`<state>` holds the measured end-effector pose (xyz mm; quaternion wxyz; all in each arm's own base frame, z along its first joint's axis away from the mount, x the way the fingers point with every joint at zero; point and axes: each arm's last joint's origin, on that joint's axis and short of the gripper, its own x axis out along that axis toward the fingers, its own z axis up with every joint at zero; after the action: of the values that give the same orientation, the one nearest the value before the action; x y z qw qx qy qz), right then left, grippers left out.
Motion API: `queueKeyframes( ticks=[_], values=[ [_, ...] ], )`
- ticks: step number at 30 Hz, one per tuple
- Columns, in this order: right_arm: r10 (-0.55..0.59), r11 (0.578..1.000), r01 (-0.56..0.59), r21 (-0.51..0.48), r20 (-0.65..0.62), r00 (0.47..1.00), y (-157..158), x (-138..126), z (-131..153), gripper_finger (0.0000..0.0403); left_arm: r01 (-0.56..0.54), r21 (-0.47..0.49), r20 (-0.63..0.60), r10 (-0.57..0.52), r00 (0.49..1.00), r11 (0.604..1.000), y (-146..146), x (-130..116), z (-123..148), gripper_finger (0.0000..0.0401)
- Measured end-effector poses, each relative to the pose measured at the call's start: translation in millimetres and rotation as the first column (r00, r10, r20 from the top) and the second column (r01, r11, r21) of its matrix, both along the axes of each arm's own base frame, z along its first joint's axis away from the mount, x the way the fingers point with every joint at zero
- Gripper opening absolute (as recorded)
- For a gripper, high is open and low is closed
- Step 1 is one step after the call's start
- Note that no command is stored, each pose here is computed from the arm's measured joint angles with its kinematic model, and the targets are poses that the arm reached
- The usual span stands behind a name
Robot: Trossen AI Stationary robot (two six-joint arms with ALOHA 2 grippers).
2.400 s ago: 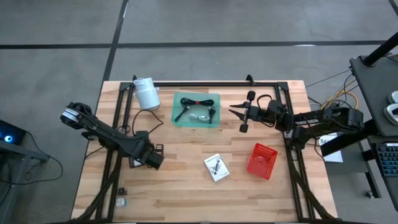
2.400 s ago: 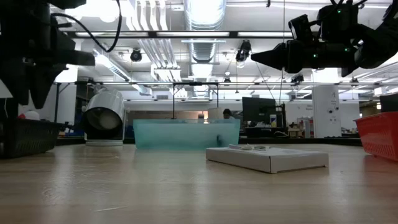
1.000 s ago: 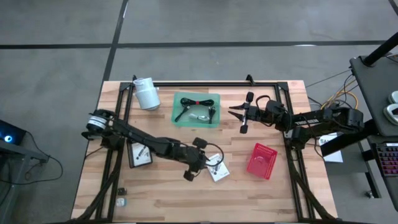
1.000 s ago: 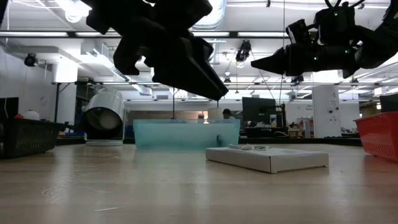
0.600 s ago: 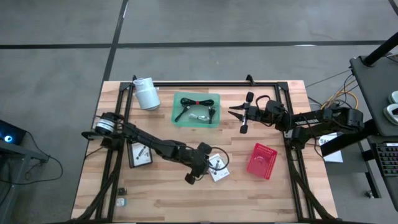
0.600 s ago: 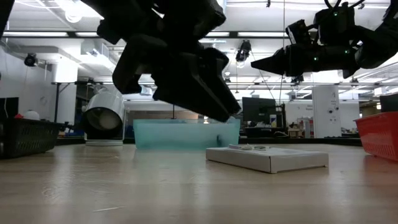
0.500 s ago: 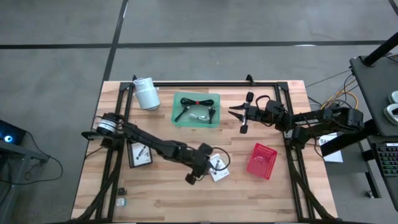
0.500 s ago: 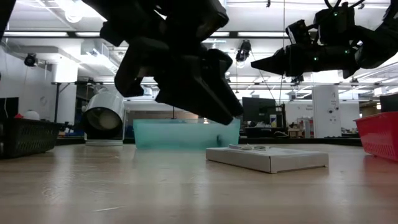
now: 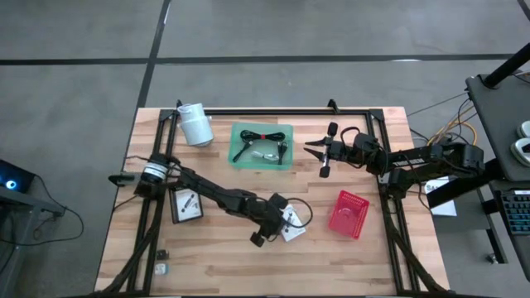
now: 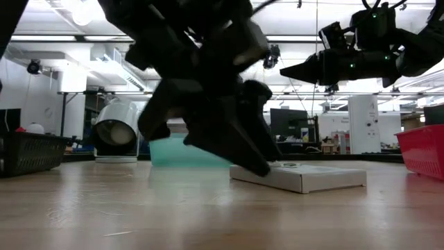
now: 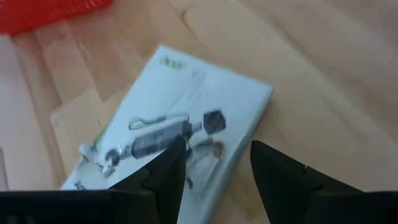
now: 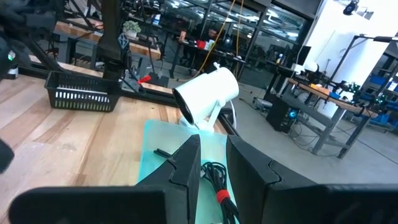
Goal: Pick and place items into bin
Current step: Put the white card reader box into the black bin
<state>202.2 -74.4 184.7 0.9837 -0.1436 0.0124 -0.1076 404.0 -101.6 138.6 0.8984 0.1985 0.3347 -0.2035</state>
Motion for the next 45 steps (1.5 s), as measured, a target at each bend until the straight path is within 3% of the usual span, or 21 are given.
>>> queueKeyframes(
  ticks=[12,23,31,34,38,41,43,45],
  values=[
    [0.000,1.000,0.000,-0.003,-0.001,1.000,0,0,0,0.0066,0.011,0.043,-0.162,-0.004,0.987,0.999,1,10,-10,0.0154],
    [0.000,1.000,0.000,0.000,0.000,1.000,0,0,0,0.0066,0.022,0.027,-0.181,-0.017,0.983,0.999,-1,13,-7,0.0012],
    [0.000,1.000,0.000,0.000,0.000,1.000,0,0,0,0.0066,-0.074,-0.009,-0.236,0.070,0.969,0.997,1,8,-1,0.0011],
    [0.000,1.000,0.000,0.000,0.000,1.000,0,0,0,0.0066,-0.155,-0.003,-0.267,0.148,0.952,0.988,4,0,11,0.0011],
    [0.000,1.000,0.000,-0.003,-0.001,1.000,0,0,0,0.0066,-0.301,0.017,-0.290,0.293,0.911,0.954,10,-13,36,0.0011],
    [0.000,1.000,0.000,-0.003,-0.001,1.000,0,0,0,0.0066,-0.432,-0.007,-0.290,0.412,0.864,0.902,14,-25,60,0.0011],
    [0.000,1.000,0.000,-0.003,0.000,1.000,0,0,0,0.0066,-0.520,-0.031,-0.307,0.487,0.817,0.853,16,-31,69,0.0011],
    [0.000,1.000,0.000,-0.003,0.000,1.000,0,0,0,0.0066,-0.633,-0.062,-0.331,0.583,0.742,0.771,19,-40,81,0.0011]
  ],
)
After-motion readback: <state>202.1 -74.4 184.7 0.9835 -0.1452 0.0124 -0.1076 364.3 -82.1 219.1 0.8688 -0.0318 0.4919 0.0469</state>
